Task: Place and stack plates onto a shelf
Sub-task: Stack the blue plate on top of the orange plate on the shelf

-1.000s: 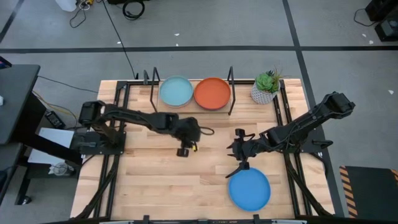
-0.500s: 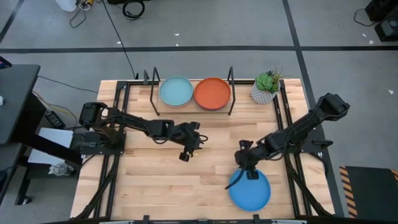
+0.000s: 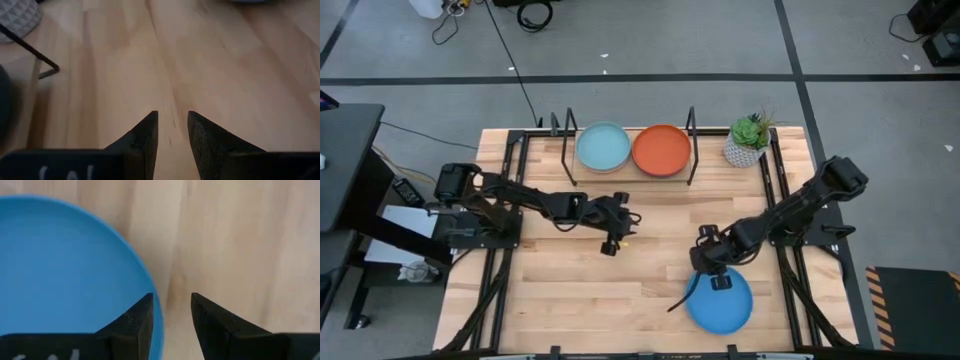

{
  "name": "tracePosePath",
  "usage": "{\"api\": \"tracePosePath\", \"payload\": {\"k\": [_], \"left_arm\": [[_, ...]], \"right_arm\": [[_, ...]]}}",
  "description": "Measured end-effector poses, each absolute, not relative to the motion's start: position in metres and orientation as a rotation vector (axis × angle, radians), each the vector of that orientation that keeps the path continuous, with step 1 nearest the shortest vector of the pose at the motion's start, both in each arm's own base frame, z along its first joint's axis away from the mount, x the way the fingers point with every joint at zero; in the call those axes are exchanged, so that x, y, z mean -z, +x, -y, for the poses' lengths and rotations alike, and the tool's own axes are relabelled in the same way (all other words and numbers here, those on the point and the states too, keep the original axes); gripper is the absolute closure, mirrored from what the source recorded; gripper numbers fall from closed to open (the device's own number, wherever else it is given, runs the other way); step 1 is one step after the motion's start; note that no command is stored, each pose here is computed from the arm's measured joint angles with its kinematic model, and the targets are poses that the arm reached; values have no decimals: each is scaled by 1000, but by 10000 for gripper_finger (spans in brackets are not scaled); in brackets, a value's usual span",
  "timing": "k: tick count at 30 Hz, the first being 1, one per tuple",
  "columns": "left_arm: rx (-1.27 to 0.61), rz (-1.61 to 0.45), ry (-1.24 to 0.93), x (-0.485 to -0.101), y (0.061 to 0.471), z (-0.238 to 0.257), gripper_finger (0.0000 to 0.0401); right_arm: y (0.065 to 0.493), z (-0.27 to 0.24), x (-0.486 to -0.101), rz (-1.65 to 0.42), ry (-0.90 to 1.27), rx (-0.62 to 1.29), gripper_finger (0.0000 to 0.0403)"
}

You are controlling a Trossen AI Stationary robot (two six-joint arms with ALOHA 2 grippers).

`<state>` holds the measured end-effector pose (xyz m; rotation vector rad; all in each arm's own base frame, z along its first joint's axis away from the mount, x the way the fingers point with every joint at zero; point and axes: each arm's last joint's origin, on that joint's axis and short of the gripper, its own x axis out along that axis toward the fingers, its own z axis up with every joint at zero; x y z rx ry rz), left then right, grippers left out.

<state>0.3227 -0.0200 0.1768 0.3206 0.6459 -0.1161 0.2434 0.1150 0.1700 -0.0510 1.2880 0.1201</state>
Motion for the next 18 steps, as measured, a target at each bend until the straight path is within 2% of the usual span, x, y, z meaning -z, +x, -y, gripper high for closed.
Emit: {"api": "tracePosePath", "payload": {"k": [7, 10, 18], "left_arm": [[163, -700, 359, -170, 319, 26, 290], [170, -680, 403, -164, 315, 25, 290], [137, -558, 510, -153, 308, 5, 290]], "right_arm": [[245, -123, -185, -1310, 92, -49, 265], [244, -131, -189, -1354, 179, -36, 266], [253, -166, -196, -1288, 288, -22, 271]]}}
